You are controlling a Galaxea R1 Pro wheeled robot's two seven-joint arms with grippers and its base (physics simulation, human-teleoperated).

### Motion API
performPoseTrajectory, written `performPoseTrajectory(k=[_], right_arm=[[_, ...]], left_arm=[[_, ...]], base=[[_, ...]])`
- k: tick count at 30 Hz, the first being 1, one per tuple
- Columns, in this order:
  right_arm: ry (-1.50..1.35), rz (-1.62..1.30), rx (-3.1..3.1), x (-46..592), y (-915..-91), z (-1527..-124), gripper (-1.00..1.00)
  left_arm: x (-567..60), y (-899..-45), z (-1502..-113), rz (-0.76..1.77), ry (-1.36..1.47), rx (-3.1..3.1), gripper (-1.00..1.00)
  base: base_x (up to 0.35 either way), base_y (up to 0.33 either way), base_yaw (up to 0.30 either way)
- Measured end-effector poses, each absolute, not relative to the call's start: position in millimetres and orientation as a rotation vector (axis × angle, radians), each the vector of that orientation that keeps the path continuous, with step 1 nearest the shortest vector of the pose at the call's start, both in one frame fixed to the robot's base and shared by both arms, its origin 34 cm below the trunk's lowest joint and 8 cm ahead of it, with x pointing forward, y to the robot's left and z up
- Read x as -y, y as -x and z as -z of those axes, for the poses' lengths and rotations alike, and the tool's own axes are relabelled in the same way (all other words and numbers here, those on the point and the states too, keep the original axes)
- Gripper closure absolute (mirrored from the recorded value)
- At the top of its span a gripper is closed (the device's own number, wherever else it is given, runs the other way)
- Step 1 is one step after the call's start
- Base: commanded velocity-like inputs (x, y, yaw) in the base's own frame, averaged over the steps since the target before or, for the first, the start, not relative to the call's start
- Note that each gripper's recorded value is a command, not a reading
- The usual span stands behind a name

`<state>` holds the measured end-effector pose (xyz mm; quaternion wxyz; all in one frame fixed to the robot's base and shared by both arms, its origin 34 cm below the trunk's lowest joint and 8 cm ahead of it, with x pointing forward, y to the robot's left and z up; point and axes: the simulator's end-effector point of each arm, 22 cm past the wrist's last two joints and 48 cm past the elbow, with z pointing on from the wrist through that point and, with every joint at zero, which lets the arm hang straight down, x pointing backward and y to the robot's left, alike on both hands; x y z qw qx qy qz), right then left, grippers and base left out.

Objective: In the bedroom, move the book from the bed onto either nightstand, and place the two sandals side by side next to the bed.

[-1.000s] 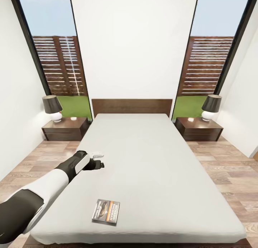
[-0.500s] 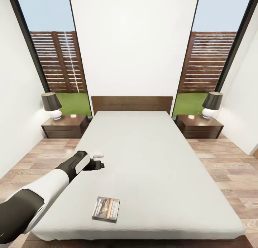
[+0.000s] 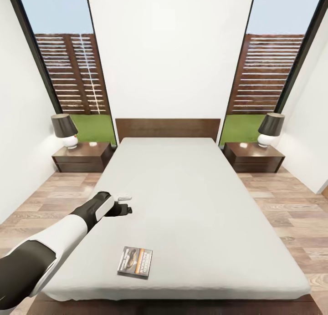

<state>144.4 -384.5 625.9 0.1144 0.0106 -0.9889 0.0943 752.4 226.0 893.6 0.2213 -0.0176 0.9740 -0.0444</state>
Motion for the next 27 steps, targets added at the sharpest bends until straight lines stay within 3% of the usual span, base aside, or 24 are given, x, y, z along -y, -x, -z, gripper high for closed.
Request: performPoseTrajectory(k=[27], right_arm=[[-0.038,-0.272,2.851,384,-125,-625,-1.00]], left_arm=[[-229,-749,-865,0.093,0.029,-2.727,-1.00]], base=[[0.000,0.000,0.000]])
